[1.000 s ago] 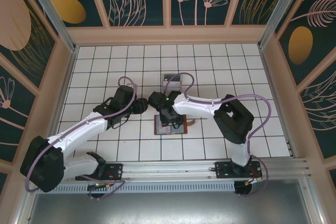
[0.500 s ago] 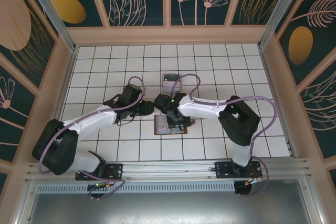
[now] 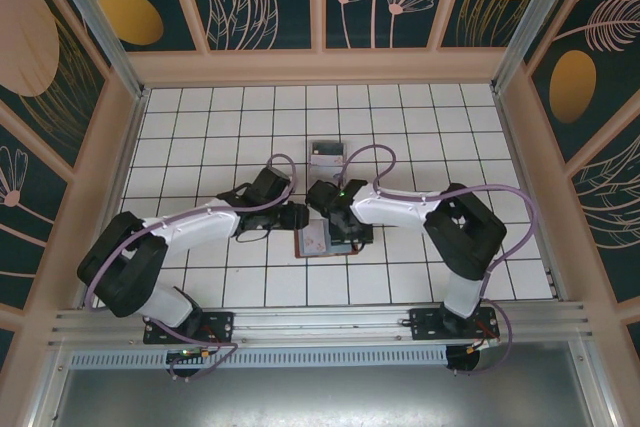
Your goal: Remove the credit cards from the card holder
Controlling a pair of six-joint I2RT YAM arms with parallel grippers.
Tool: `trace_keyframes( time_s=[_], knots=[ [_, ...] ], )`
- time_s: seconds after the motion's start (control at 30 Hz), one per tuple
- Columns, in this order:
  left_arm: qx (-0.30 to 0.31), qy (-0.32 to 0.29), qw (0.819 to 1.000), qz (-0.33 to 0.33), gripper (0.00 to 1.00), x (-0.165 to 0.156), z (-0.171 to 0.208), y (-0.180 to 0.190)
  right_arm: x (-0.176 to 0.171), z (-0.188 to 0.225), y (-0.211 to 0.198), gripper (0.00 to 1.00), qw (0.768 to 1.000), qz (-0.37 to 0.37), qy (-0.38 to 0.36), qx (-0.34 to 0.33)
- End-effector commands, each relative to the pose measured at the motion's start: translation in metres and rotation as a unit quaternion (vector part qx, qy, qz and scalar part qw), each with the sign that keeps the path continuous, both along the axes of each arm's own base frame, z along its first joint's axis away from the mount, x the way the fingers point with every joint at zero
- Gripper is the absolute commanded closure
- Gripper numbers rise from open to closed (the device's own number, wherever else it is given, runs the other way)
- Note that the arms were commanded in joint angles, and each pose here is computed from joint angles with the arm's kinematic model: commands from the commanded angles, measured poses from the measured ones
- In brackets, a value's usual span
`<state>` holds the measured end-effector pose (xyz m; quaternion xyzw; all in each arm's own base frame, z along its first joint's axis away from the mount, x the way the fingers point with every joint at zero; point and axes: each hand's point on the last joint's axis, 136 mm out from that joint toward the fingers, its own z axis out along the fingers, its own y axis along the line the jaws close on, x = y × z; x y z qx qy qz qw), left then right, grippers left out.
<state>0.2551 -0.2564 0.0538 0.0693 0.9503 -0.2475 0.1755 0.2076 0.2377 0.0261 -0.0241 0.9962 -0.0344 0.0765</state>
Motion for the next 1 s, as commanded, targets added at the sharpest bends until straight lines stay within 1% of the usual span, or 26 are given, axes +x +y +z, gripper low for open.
trace_keyframes(
  time_s=[0.0,0.13,0.23,0.33,0.4,0.6,0.77,0.97],
  knots=[
    [-0.016,-0.003,1.0,0.003,0.57,0.003,0.006,-0.011,0.007,0.019,-0.007,0.47,0.999,-0.024,-0.026,0.015],
    [-0.012,0.004,1.0,0.008,0.58,-0.001,0.001,-0.01,0.012,0.031,0.002,0.49,0.998,-0.022,-0.033,0.058],
    [-0.012,0.015,1.0,0.008,0.59,-0.006,-0.004,-0.009,0.014,0.039,0.018,0.52,0.994,-0.016,-0.032,0.107],
    [-0.008,0.023,1.0,0.008,0.59,-0.01,-0.008,-0.008,0.018,0.047,0.036,0.57,0.986,-0.006,-0.035,0.16],
    [-0.004,0.028,1.0,0.012,0.6,-0.013,-0.011,-0.006,0.015,0.048,0.05,0.61,0.979,0.001,-0.02,0.203],
    [0.001,0.038,0.999,0.016,0.63,-0.021,-0.017,-0.004,0.016,0.046,0.075,0.7,0.959,0.002,0.006,0.285],
    [0.011,0.046,0.999,0.017,0.66,-0.025,-0.025,-0.001,0.017,0.041,0.086,0.77,0.95,0.004,0.019,0.312],
    [0.023,0.056,0.998,0.018,0.66,-0.029,-0.035,0.003,0.014,0.03,0.092,0.79,0.946,0.004,0.036,0.323]
  ],
)
